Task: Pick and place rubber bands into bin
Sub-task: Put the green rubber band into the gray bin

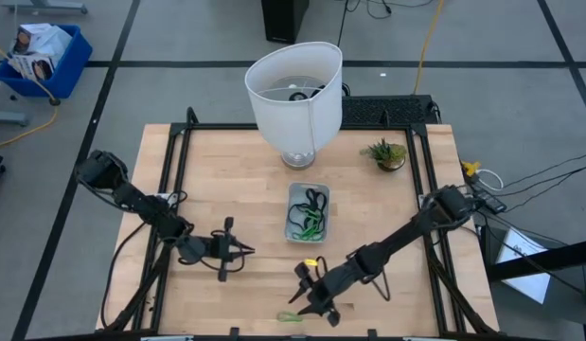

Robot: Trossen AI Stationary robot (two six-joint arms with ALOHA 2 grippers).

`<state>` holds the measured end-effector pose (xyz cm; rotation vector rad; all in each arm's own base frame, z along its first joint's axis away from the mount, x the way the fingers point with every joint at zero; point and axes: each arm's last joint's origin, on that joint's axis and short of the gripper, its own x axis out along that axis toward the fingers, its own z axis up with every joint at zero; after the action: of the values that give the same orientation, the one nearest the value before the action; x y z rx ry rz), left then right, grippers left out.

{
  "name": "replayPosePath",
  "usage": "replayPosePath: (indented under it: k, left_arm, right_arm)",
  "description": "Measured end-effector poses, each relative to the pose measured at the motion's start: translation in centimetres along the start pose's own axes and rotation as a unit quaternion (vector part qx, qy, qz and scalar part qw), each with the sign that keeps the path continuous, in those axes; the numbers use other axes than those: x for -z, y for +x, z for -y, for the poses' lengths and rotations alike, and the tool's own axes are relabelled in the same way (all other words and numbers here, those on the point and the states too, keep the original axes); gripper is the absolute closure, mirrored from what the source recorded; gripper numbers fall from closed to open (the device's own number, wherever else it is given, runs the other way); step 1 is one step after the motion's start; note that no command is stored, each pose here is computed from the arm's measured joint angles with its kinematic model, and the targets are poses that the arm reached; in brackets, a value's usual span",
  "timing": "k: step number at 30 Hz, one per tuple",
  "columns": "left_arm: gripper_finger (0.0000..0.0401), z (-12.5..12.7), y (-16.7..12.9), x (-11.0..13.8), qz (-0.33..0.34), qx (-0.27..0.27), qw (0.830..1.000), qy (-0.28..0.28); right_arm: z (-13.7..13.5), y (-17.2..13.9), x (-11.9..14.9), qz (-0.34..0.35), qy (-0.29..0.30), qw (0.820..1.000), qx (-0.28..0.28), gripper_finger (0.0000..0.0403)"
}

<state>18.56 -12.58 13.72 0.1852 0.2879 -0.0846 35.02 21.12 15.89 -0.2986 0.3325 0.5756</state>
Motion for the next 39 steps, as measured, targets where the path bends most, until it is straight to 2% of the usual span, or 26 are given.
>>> replayPosePath:
  k: [3, 7, 11, 17, 29, 33, 39]
  left_arm:
    - [0.0360, -0.2, 0.1, 0.0, 0.001, -0.004, 1.000, -0.002]
    - [0.0356, -0.4, 0.2, -0.1, 0.000, -0.009, 1.000, -0.003]
    - [0.0355, -0.5, 0.3, 0.0, 0.000, -0.011, 1.000, -0.003]
    - [0.0355, -0.5, 0.3, 0.0, 0.000, -0.011, 1.000, -0.003]
    - [0.0354, -0.5, 0.3, -0.1, 0.002, -0.011, 1.000, 0.004]
    - [0.0354, -0.4, 0.2, -0.1, 0.001, -0.006, 1.000, -0.014]
    - [0.0354, -0.2, 0.2, 0.2, -0.011, 0.031, 0.999, -0.033]
  right_arm:
    - [0.6, 0.9, 1.0, -0.012, 0.007, 1.000, 0.007, 0.0238]
    - [1.5, 2.3, 2.0, 0.015, 0.028, 0.999, 0.022, 0.0244]
    - [1.8, 3.9, 3.0, 0.035, 0.048, 0.998, -0.011, 0.0247]
    - [1.6, 5.7, 4.2, 0.010, 0.059, 0.997, -0.048, 0.0247]
    - [1.5, 6.9, 4.7, -0.020, 0.099, 0.993, -0.053, 0.0248]
    - [0.9, 6.9, 5.4, -0.050, 0.082, 0.994, -0.056, 0.0248]
    - [-0.3, 7.0, 5.1, -0.062, 0.019, 0.998, -0.008, 0.0248]
